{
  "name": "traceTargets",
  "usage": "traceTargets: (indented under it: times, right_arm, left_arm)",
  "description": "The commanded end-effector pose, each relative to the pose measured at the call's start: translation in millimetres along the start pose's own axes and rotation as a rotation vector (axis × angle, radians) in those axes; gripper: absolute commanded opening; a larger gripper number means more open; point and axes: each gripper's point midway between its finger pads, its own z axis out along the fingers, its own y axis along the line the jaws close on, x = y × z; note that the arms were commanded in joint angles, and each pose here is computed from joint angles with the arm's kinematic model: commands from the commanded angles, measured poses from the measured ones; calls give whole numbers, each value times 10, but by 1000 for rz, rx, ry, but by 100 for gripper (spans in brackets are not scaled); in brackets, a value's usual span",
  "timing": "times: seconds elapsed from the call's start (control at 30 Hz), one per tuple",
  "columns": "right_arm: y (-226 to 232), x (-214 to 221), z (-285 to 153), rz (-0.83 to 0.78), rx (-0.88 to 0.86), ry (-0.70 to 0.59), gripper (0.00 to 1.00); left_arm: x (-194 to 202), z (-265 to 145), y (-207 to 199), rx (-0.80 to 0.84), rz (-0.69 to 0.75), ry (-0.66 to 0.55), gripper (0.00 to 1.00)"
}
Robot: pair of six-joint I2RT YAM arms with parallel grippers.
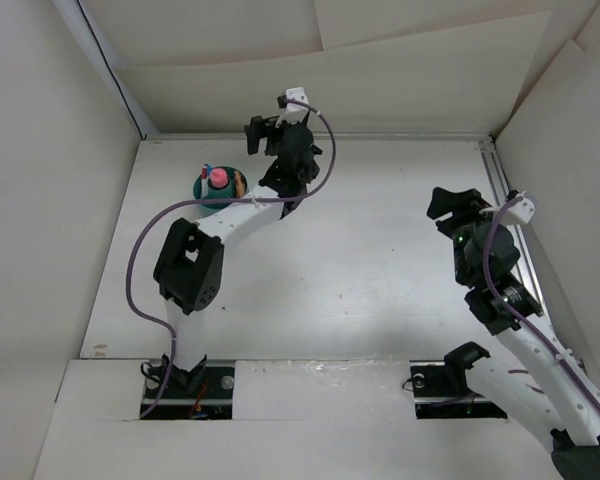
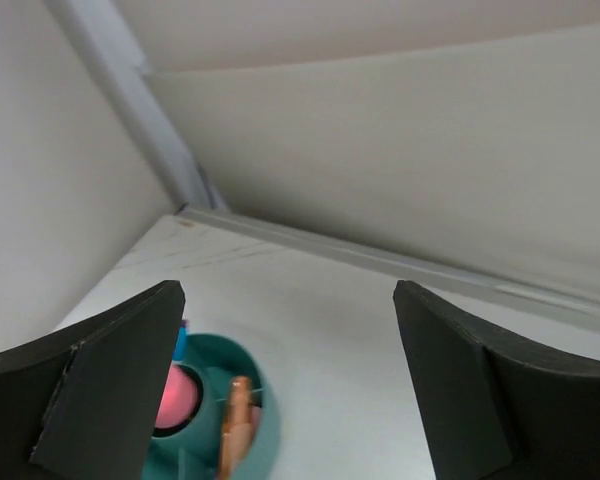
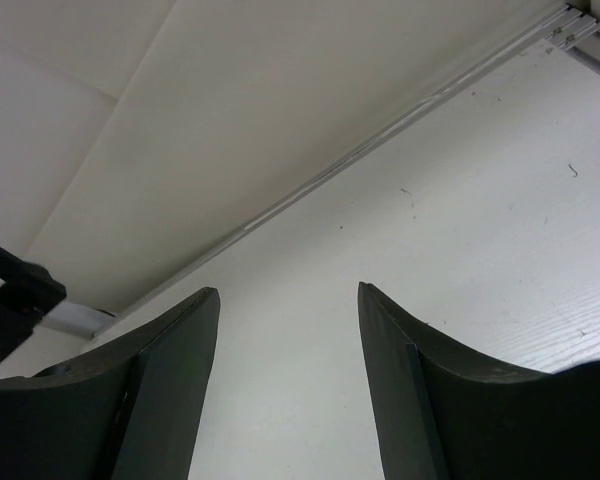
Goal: Sort the stationery into containers
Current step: Place the pen in the storage box, then reset both arms
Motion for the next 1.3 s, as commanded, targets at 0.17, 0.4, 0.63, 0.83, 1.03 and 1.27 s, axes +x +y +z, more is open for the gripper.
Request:
traceTargets:
  times: [0.17, 0.4, 0.63, 0.83, 1.03, 1.27]
  right_arm:
    - [159, -77, 39, 16, -53, -13, 56]
    - [165, -36, 56, 10, -55, 0, 0]
    - [195, -41, 54, 15, -69, 0, 2]
    - [175, 43, 103, 0, -55, 18, 53]
    - [133, 78, 142, -10, -30, 19, 83]
    - [173, 129, 179, -11, -44, 31, 88]
  left_arm:
    - [-818, -411, -152, 254, -267, 80, 100]
    - [-1037, -878, -8, 495, -431, 207, 100]
    - [-573, -1402, 366, 657, -578, 354, 100]
    - [-41, -1699, 790, 647, -595, 433, 100]
    - [174, -1908, 1000, 676, -629, 457, 100]
    - [293, -2006, 1110, 687, -674, 452, 100]
